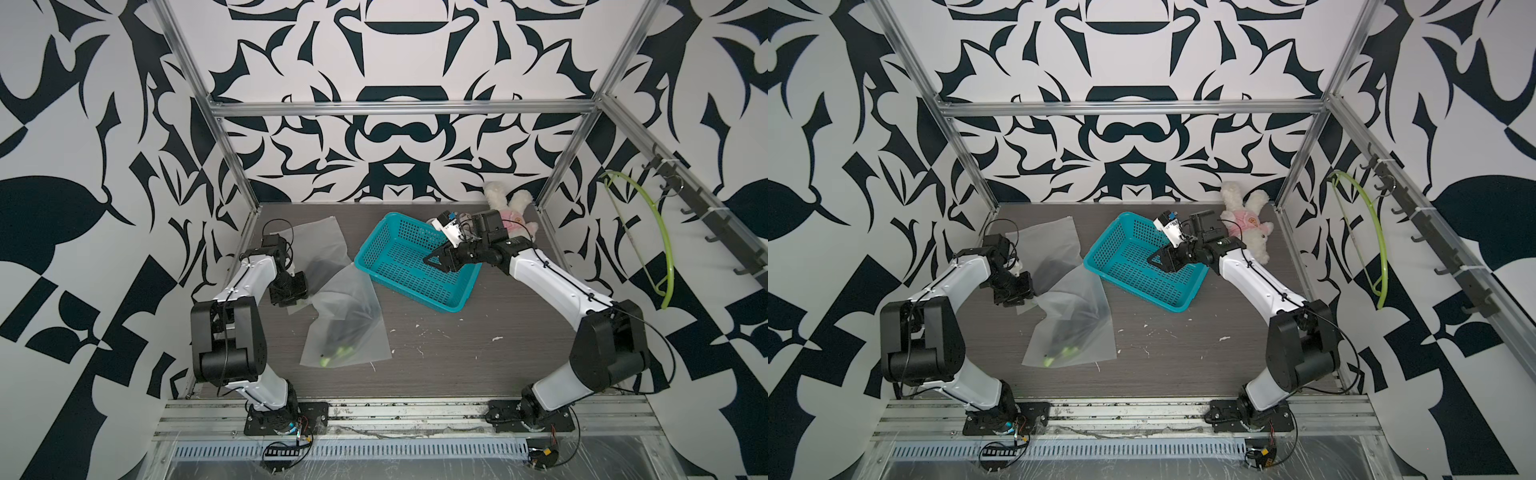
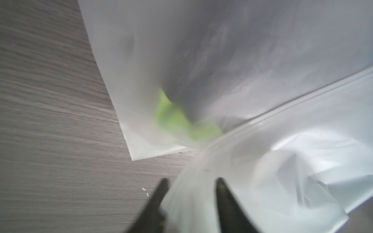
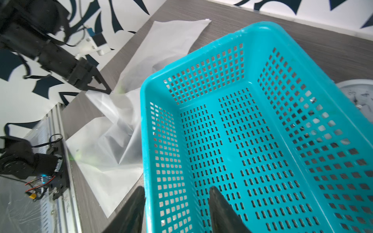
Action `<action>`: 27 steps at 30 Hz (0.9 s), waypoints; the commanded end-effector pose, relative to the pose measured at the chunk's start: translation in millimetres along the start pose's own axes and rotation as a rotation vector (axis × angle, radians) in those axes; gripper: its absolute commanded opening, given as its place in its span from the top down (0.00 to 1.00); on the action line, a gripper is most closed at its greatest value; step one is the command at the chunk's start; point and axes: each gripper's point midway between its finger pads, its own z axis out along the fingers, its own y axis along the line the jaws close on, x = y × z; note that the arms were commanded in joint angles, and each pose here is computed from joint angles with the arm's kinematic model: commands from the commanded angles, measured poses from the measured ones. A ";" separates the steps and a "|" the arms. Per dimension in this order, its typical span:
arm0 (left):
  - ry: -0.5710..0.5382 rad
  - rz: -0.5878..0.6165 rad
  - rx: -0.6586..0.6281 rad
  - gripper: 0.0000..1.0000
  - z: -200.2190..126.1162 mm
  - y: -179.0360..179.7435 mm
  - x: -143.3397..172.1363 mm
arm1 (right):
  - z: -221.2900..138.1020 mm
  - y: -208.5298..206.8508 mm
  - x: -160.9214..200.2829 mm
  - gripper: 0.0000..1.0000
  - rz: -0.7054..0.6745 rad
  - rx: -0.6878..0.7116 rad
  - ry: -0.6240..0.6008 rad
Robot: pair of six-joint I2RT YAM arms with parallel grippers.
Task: Place the eggplant in a zip-top bag and seal the zipper
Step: Place the zipper food storage bag at the center of the board, then reset both arms
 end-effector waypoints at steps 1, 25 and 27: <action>-0.119 0.033 0.003 0.33 -25.5 -3.2 -14.6 | -17.1 0.0 -16.8 0.45 -0.043 0.076 -0.069; -0.949 -0.065 -0.123 0.00 -123.6 59.4 -100.8 | -150.9 -163.9 58.9 0.00 0.356 0.954 -0.355; -1.003 -0.082 -0.152 0.00 -121.4 67.3 -92.6 | -154.5 -171.3 71.8 0.00 0.365 1.003 -0.363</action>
